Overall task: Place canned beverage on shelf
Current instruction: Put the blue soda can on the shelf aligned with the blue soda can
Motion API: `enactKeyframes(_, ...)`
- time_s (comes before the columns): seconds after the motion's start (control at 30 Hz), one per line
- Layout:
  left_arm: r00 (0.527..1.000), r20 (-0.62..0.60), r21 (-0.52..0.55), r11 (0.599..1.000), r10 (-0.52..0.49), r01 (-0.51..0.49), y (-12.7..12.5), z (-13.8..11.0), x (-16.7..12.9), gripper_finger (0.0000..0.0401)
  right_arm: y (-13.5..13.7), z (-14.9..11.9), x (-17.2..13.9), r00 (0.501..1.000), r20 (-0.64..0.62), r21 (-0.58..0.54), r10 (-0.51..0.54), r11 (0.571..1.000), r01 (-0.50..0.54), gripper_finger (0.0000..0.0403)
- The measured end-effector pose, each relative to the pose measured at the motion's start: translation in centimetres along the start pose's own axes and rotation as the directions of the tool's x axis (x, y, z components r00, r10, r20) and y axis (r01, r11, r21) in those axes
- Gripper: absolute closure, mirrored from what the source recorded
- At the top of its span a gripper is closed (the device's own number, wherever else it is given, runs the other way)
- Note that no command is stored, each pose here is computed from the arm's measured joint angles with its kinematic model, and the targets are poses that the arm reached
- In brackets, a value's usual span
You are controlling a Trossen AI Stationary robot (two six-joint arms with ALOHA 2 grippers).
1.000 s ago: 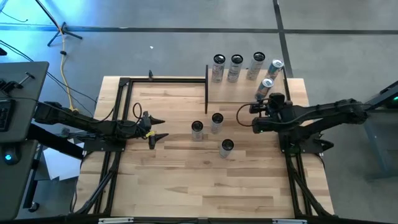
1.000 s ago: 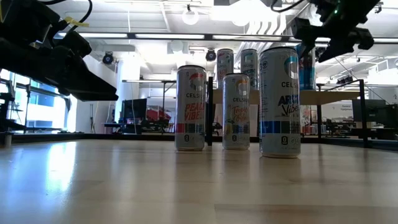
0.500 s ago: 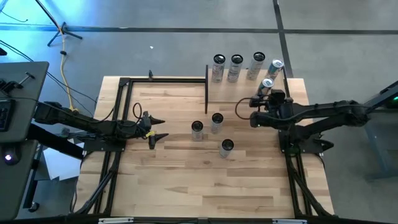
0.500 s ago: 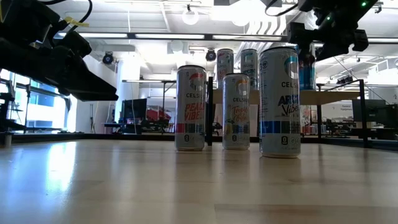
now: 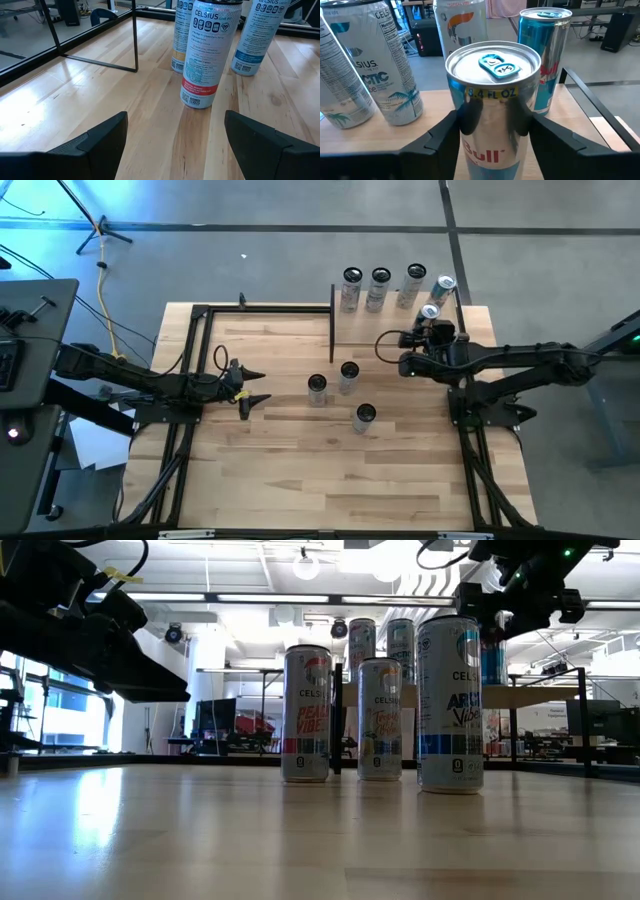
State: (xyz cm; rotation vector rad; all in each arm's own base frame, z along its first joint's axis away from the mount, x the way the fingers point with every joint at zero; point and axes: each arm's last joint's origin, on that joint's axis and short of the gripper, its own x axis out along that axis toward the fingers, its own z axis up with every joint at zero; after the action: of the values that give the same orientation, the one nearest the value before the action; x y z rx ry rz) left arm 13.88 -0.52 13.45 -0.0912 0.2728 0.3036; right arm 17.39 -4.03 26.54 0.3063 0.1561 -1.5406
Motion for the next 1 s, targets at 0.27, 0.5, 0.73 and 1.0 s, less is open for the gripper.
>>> enactKeyframes(0.27, 1.000, 0.000, 0.000, 1.000, 0.000, 0.000, 0.0, 0.0, 0.0, 0.0096, -0.5, 0.4, -0.2, 1.000, -0.022, -0.043, 0.001, 0.999, -0.001, 0.0220)
enactKeyframes(0.5, 1.000, 0.000, 0.000, 1.000, 0.000, 0.000, 0.0, 0.0, 0.0, 0.0096, -2.3, 2.0, -0.9, 0.998, -0.062, -0.088, -0.001, 0.996, -0.005, 0.0222)
enactKeyframes(0.73, 1.000, 0.000, 0.000, 1.000, 0.000, 0.000, 0.0, 0.0, 0.0, 0.0096, -4.5, 3.2, -1.4, 0.998, -0.065, -0.103, 0.016, 0.994, -0.022, 0.0224)
enactKeyframes(1.0, 1.000, 0.000, 0.000, 1.000, 0.000, 0.000, 0.0, 0.0, 0.0, 0.0096, -5.2, 3.8, -1.7, 0.999, -0.031, -0.126, 0.027, 0.992, -0.031, 0.0224)
